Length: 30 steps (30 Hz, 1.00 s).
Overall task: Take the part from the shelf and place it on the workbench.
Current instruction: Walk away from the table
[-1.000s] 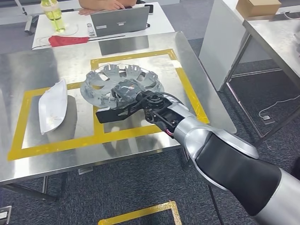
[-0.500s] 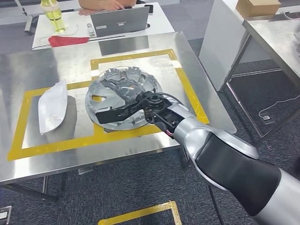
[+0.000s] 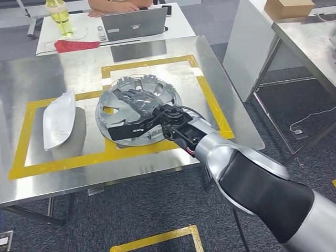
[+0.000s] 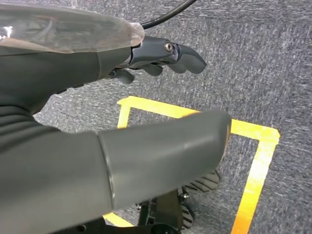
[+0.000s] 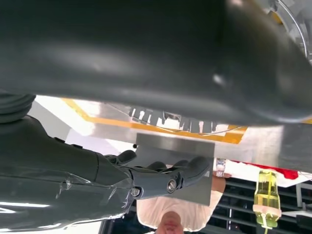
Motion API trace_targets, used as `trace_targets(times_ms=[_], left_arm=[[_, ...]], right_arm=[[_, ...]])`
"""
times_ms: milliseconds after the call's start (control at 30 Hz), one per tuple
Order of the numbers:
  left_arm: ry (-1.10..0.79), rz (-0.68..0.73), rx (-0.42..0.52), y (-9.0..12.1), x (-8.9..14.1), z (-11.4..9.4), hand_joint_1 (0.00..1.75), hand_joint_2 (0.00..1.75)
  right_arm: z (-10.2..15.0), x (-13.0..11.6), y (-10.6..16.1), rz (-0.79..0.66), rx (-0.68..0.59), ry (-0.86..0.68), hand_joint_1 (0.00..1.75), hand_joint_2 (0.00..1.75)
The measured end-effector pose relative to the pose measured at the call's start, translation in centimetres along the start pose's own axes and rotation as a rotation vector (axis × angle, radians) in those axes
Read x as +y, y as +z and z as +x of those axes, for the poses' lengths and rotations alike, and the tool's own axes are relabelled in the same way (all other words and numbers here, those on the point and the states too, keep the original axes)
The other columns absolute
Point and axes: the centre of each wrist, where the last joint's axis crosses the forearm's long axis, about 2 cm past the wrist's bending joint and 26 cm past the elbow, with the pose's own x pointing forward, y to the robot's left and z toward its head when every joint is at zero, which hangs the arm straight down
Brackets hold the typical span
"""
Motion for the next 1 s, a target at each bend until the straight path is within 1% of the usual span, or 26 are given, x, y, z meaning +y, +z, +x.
trace_targets(times_ms=[100,267,300,433,500,700,1000], left_arm=[[0.007,-0.014,-0.014,0.0,0.0,-0.1,0.0,0.0],[0.021,-0.047,-0.044,0.1,0.0,-0.6,0.0,0.0],[0.025,-0.053,-0.049,0.2,-0.1,-0.7,0.0,0.0],[0.045,-0.074,-0.062,0.3,-0.1,-1.1,0.0,0.0],[0.049,-0.08,-0.063,0.4,-0.2,-1.2,0.0,0.0],[0.05,-0.084,-0.06,0.4,-0.4,-1.4,0.0,0.0],[0.051,-0.086,-0.059,0.5,-0.5,-1.5,0.0,0.0]], right_arm=[[-0.3,0.2,0.2,-0.016,0.001,-0.063,0.0,0.0],[-1.5,0.7,0.9,-0.088,-0.005,-0.261,0.0,0.0],[-1.8,0.7,1.1,-0.112,-0.013,-0.317,0.0,0.0],[-2.3,0.9,1.5,-0.248,-0.096,-0.629,0.0,0.0],[-2.4,0.8,1.6,-0.3,-0.122,-0.716,0.0,0.0],[-2.7,0.4,1.8,-0.37,-0.132,-0.797,0.0,0.0],[-3.0,-0.1,2.0,-0.424,-0.133,-0.838,0.0,0.0]])
